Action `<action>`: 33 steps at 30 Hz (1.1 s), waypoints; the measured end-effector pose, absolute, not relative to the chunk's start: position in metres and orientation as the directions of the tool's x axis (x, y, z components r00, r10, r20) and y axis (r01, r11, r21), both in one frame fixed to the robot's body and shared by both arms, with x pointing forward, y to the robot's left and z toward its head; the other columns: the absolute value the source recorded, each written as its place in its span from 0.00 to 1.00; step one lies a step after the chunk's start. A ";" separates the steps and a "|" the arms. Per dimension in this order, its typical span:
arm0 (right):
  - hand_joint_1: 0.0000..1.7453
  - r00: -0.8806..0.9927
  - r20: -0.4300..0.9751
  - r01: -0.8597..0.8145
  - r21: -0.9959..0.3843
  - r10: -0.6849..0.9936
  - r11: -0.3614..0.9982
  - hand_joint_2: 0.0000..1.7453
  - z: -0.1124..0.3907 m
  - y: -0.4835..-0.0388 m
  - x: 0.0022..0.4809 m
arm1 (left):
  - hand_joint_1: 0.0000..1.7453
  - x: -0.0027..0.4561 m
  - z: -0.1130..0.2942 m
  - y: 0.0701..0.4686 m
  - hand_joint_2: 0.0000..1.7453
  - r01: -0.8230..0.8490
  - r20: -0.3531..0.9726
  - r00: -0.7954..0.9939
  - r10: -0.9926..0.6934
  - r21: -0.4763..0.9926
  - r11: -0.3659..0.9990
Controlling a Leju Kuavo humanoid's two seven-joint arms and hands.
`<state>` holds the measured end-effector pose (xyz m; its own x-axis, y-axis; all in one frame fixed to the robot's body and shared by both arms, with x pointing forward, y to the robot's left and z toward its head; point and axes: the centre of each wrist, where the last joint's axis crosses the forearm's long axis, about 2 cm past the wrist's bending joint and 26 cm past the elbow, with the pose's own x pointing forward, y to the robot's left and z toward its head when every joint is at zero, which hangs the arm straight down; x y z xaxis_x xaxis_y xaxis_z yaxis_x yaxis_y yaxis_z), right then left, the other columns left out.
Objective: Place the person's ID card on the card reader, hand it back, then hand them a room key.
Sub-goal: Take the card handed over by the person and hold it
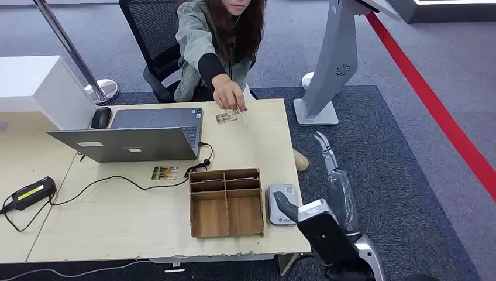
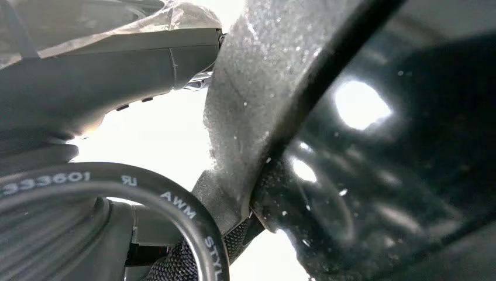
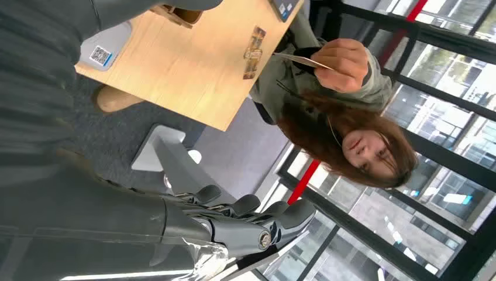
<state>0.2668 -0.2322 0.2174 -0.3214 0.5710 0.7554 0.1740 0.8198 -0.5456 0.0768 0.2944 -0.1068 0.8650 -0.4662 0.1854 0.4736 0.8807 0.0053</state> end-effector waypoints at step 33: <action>0.00 -0.178 0.743 0.111 -0.637 0.645 0.763 1.00 0.238 -0.195 0.366 | 0.00 0.079 -0.106 0.288 1.00 0.545 0.217 0.815 -0.537 0.023 0.838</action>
<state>0.3658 -0.1952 0.2379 -0.1784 0.6454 0.7428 0.1108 0.7632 -0.6365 0.0789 0.2884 -0.1065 0.8155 -0.5366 0.2170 0.5452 0.8380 0.0233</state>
